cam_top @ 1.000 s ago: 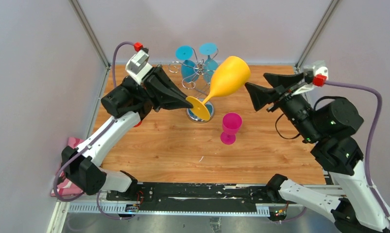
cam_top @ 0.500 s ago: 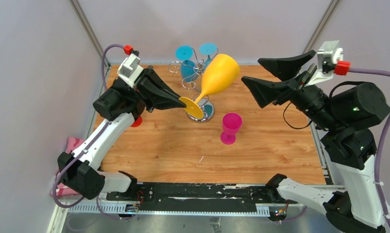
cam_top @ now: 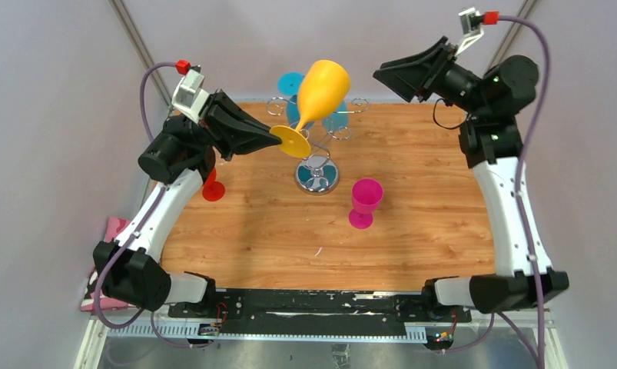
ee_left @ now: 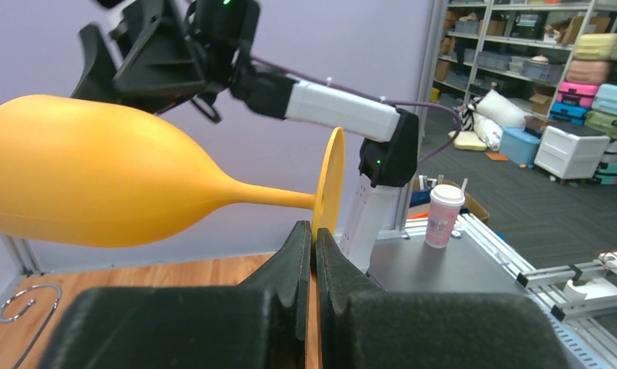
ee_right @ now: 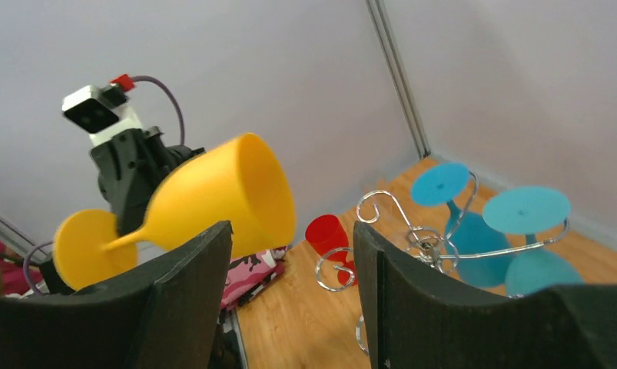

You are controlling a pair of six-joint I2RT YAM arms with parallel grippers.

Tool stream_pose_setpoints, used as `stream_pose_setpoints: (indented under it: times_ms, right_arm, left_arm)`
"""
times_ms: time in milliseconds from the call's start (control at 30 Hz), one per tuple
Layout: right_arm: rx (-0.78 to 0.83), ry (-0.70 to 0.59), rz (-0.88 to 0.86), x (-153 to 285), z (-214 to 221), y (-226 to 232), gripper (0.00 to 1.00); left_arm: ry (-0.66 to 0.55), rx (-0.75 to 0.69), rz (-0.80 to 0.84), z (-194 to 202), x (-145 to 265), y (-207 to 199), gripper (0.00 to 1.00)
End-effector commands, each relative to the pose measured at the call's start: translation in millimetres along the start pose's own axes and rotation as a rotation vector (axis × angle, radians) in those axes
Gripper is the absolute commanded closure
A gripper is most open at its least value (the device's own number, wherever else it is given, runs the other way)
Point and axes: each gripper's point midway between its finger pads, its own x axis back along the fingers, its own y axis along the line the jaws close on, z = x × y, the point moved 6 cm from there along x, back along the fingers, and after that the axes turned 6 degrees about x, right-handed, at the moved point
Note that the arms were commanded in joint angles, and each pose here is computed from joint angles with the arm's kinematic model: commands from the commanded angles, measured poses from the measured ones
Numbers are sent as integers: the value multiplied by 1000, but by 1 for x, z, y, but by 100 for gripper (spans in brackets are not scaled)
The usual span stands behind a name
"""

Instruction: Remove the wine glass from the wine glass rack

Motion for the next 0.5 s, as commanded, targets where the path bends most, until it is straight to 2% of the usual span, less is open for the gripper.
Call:
stream_pose_setpoints:
  times_ms: [0,167,300,467]
  right_arm:
    - [-77,3,-178,8,4,-2,35]
    - [-12,12,-277,6,-1,2,32]
    - [-71,14,-373,2,-1,-3,32]
    - [-188,24,-414,-9,11,-28,32]
  left_arm:
    - [-8,-52,19,-4,0,2,100]
    - [-23,-21,6,1,2,14,100]
    - [-32,-2,-3,4,3,23,100]
    - [-41,21,-5,2,2,31,100]
